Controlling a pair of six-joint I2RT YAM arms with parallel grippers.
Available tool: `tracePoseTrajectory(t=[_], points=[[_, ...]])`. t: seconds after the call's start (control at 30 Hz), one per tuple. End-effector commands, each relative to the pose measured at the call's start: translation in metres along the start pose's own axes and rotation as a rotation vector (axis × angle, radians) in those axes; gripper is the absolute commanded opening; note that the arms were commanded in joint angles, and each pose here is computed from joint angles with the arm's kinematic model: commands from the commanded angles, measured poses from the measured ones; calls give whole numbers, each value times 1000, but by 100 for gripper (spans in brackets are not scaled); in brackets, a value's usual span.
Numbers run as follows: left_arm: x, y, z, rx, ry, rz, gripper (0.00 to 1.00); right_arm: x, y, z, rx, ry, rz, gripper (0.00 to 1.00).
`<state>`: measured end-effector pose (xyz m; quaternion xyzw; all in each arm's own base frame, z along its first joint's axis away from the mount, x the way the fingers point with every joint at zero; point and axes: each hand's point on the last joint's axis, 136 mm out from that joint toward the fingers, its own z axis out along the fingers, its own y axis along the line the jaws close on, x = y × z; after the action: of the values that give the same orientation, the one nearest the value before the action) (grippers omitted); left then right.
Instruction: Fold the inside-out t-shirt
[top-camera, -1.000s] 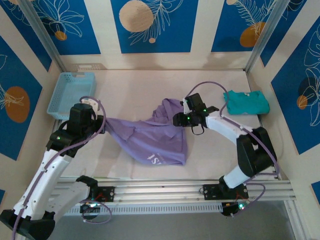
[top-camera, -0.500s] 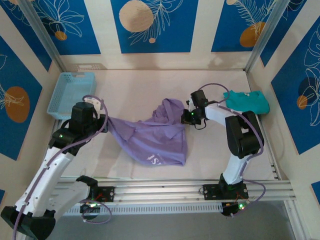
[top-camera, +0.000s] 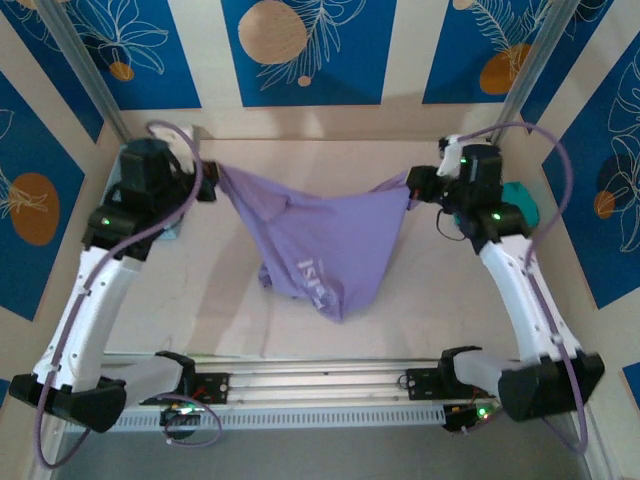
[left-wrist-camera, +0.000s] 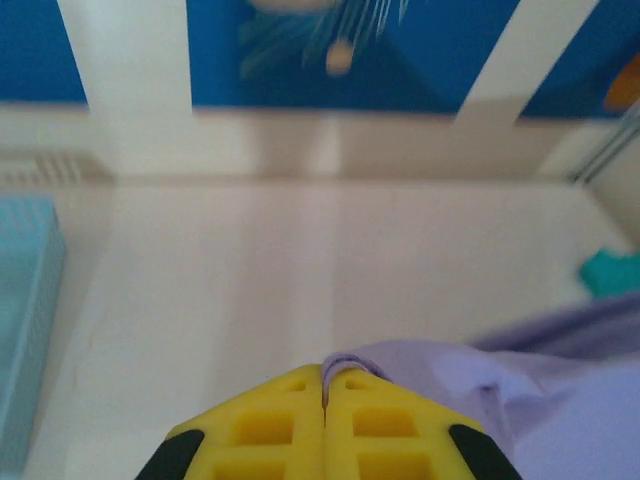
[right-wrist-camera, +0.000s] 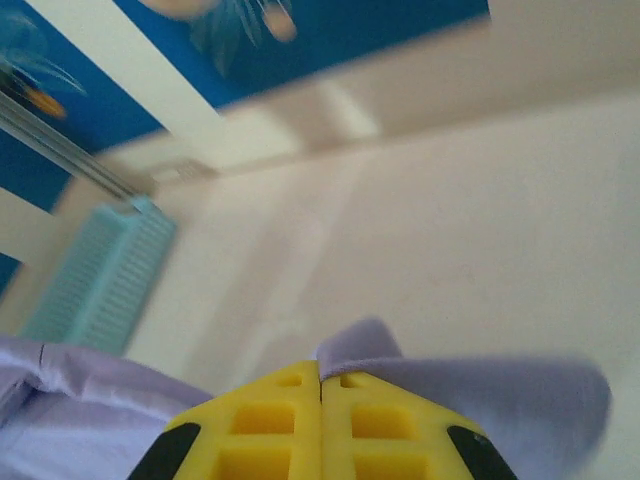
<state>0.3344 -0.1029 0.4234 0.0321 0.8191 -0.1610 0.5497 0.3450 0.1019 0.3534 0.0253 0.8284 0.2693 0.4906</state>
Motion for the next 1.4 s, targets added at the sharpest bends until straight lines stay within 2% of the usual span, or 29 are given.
tracePoseTrajectory(t=[0.0, 0.1, 0.23, 0.5, 0.57, 0.67, 0.77, 0.9, 1.1, 1.2, 1.37], points=[[-62, 4, -37, 8, -169, -46, 0, -19, 21, -43, -11, -81, -47, 0], [-80, 24, -52, -28, -220, -95, 0, -17, 38, -58, -49, -106, -57, 0], [-69, 61, -49, -131, -196, -132, 0, 24, 48, -35, -60, -16, -83, 1], [34, 107, 8, -225, 65, -164, 0, 156, 18, 84, -24, 372, -23, 6], [60, 112, 20, -224, 125, -184, 0, 182, 6, 116, -7, 496, -19, 10], [89, 113, 31, -203, 175, -219, 0, 201, -14, 143, 49, 617, -46, 18], [108, 112, 35, -184, 208, -238, 0, 203, -24, 140, 79, 633, -74, 26], [123, 116, 37, -193, 235, -232, 0, 214, -28, 114, 83, 627, -55, 34], [125, 114, 39, -179, 235, -232, 0, 257, -30, 87, 63, 679, 19, 37], [125, 113, 40, -170, 232, -231, 0, 272, -35, 88, 72, 690, 3, 38], [127, 112, 41, -161, 238, -234, 0, 274, -39, 104, 73, 682, -34, 38]])
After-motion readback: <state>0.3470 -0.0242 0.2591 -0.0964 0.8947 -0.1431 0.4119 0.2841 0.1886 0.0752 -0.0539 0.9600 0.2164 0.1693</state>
